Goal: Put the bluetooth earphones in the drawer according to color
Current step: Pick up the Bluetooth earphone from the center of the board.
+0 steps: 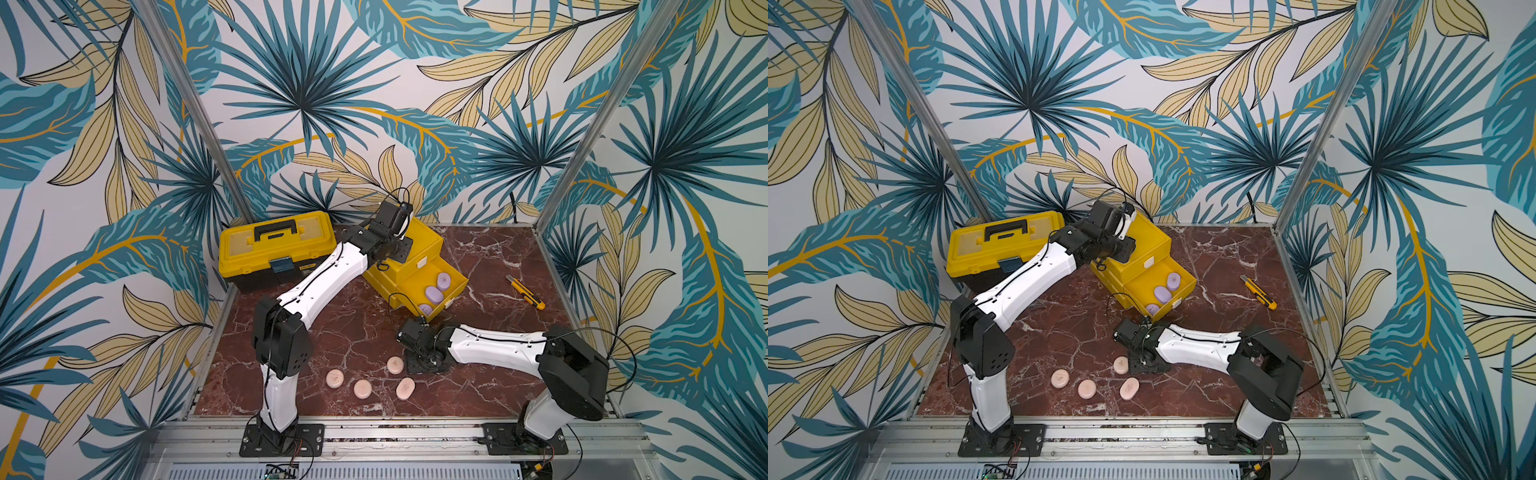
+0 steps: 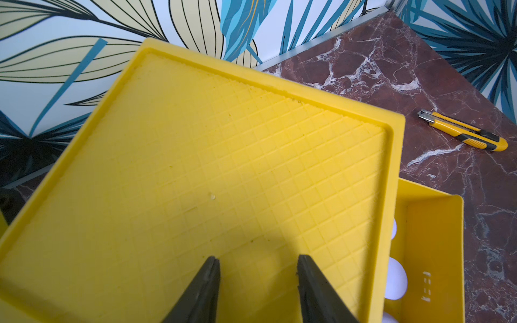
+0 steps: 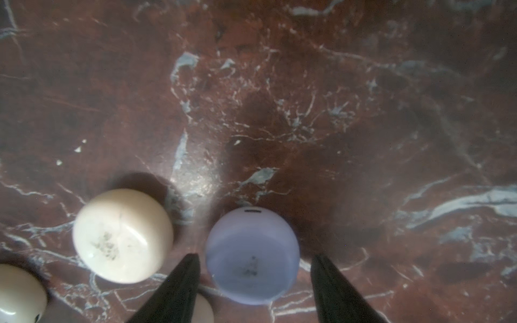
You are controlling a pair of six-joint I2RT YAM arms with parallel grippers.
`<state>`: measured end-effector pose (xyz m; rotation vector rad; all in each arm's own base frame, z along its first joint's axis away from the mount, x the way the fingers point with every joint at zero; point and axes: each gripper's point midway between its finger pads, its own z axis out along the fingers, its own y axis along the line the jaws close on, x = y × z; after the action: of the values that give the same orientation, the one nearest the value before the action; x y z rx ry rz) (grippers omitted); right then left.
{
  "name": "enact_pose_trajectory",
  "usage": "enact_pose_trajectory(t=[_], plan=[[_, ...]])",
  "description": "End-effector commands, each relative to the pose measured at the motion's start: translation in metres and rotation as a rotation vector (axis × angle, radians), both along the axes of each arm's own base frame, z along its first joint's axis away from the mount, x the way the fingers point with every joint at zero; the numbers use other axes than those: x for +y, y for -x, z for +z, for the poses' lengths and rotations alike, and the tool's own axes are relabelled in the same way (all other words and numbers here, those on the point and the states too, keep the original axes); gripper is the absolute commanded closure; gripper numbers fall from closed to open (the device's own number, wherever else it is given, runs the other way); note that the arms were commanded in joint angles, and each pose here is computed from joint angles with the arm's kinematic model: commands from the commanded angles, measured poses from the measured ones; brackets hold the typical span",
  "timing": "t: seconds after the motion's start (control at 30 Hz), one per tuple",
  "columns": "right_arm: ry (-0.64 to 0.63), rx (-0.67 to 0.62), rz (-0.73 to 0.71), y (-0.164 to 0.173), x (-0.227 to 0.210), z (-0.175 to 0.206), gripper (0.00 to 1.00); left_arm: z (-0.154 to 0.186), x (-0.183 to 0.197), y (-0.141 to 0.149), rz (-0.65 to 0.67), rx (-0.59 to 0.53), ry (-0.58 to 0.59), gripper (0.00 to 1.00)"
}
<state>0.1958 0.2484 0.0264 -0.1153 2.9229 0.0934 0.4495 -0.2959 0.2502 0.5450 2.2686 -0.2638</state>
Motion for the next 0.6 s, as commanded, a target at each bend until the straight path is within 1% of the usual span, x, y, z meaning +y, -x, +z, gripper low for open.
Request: enact_pose_trajectory(t=[0.0,0.3,0.53,0.57], plan=[[0.049,-0.005,-0.030,-0.0011,-0.0094,-0.0041,0.32,-0.0013,0.0042,0.0149,-0.021,0.035,-0.013,0.51],[0.069,-0.009,-0.030,-0.0031,-0.0107,-0.0074,0.35,-0.0013,0.0038,0.0150,-0.023,0.034,-0.011,0.51],[0.077,-0.006,-0.019,-0.0052,-0.0079,-0.0097,0.36,-0.0019,0.0040,0.0149,-0.022,0.033,-0.014,0.51],[0.078,-0.006,-0.016,-0.0055,-0.0076,-0.0096,0.37,-0.0010,0.0041,0.0150,-0.022,0.031,-0.014,0.51]])
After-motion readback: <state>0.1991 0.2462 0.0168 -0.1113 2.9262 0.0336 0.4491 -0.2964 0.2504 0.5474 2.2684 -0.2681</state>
